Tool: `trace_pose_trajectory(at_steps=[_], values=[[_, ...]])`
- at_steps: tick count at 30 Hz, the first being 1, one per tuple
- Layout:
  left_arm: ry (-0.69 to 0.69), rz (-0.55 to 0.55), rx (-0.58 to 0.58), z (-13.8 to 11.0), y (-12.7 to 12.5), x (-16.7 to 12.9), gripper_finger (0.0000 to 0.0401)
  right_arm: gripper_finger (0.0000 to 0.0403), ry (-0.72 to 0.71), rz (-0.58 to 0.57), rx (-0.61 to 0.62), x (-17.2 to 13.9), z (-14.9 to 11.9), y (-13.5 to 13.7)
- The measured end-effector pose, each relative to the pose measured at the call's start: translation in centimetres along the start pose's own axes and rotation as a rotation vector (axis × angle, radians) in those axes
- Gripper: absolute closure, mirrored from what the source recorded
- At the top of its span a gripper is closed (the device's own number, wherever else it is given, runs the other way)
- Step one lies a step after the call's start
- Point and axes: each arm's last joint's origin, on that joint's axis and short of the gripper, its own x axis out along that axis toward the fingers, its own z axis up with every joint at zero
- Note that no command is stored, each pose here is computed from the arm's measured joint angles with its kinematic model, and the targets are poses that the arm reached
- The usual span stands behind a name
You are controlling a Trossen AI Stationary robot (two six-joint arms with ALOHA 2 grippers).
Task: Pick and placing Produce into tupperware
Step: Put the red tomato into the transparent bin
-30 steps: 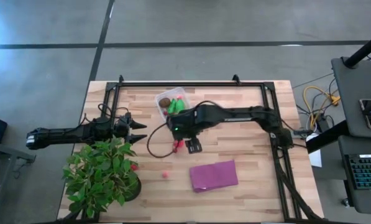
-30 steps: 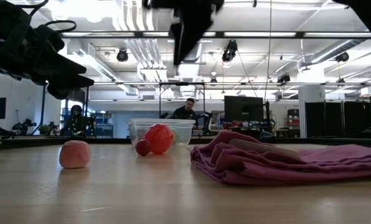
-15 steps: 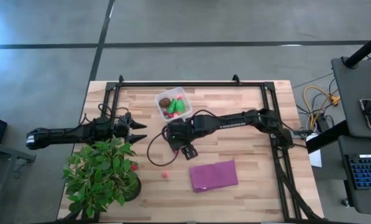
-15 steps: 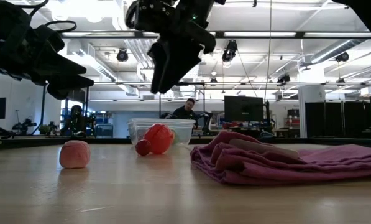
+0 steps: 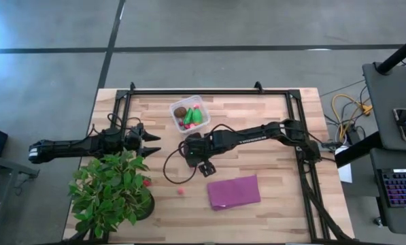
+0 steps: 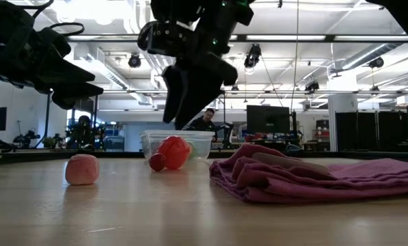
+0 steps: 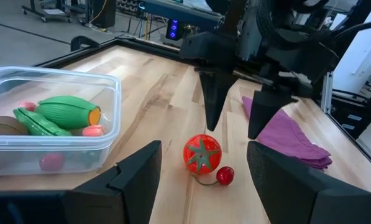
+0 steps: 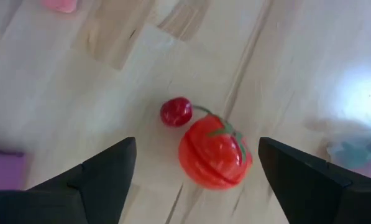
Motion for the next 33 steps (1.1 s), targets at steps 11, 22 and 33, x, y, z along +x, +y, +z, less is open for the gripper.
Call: trace_pose_trajectory(at_steps=[11, 22, 33], values=[[-0.001, -0.001, 0.0, 0.0, 0.0, 0.0, 0.0177, 0.0073, -0.033, -0.041, -0.007, 1.7, -1.2, -0.8], [-0.002, -0.001, 0.0, 0.0, 0.0, 0.0, 0.0177, 0.0073, -0.043, -0.041, 0.012, 2.9, -2.4, -1.1], [-0.001, 0.0, 0.0, 0.0, 0.0, 0.0, 0.0177, 0.0074, -0.067, -0.047, 0.015, 3.8, -2.9, -0.9]])
